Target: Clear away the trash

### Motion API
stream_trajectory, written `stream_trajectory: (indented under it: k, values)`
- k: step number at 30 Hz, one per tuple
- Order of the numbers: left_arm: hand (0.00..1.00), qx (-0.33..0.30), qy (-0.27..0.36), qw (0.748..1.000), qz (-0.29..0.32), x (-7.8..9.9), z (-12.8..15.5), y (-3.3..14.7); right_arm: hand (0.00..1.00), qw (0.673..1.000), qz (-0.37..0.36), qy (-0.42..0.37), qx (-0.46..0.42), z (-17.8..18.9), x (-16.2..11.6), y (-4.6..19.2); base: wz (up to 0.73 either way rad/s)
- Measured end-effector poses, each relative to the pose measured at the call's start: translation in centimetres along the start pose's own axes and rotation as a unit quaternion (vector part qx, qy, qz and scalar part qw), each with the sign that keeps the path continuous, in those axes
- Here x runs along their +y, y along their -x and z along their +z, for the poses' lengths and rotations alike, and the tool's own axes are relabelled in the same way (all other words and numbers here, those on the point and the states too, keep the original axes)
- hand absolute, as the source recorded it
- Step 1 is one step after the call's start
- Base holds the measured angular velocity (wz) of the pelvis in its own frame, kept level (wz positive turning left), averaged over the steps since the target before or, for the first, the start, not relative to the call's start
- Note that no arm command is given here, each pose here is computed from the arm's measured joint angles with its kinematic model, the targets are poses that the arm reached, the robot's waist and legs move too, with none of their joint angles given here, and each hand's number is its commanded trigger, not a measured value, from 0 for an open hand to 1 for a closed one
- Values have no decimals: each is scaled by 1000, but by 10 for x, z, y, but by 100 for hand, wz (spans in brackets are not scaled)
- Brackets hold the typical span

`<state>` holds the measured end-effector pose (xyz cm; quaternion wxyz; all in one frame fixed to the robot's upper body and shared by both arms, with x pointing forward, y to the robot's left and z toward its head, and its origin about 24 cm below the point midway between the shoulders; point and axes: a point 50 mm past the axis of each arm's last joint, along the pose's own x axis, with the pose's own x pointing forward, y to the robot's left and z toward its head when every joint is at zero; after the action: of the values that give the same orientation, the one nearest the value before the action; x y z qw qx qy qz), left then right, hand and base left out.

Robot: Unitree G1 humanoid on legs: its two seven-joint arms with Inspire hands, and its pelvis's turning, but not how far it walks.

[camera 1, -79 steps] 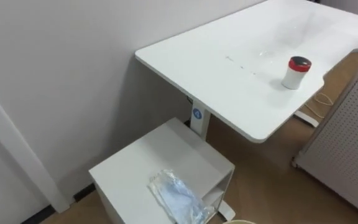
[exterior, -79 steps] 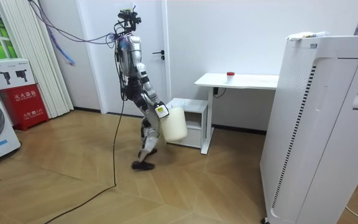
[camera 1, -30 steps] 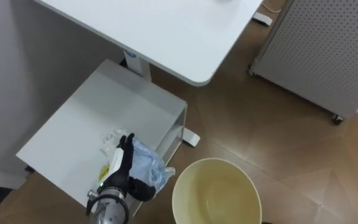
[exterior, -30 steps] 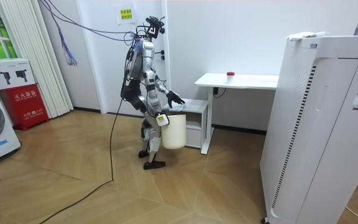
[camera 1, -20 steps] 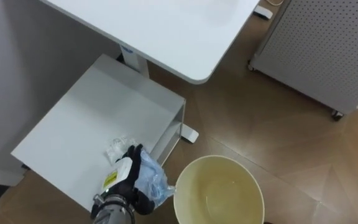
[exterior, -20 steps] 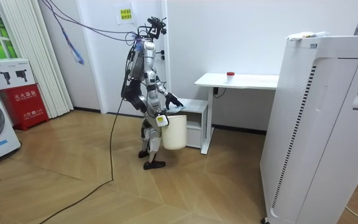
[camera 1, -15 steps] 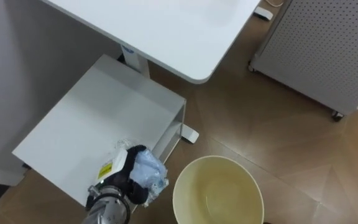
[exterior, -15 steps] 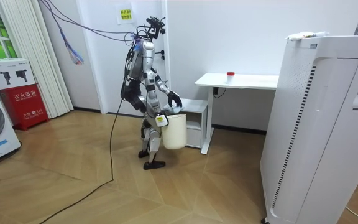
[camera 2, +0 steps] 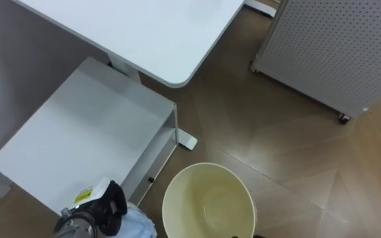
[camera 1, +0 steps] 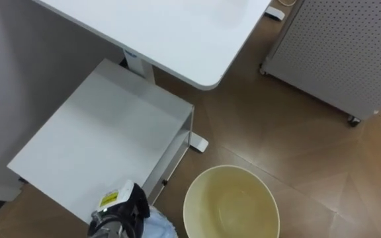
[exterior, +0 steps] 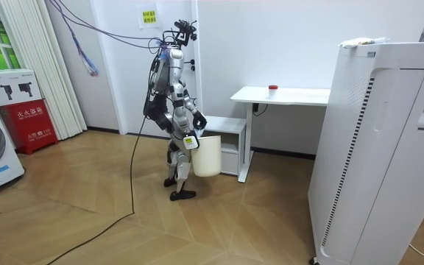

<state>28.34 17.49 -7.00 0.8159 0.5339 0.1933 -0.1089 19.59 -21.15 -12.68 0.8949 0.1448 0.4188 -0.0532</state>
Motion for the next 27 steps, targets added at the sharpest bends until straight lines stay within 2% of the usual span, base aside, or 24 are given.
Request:
stream_trajectory:
  k: [7,9,13,19,27]
  values:
    - [100,-7,23,1000,7,2,5,-1,100,1000,2,8,-3,0,1,0,-2]
    - [100,-18,58,998,10,-1,18,-2,100,1000,1,3,-5,-2,1,0,0]
    - [100,-64,78,995,11,-4,45,-2,100,1000,-2,-5,-6,-2,1,0,1]
    - [100,-107,116,987,-9,-21,79,4,100,1000,-19,-14,2,-11,1,1,-1]
    - [100,-174,142,974,-6,-22,116,13,100,999,-32,-35,5,-19,0,2,0]
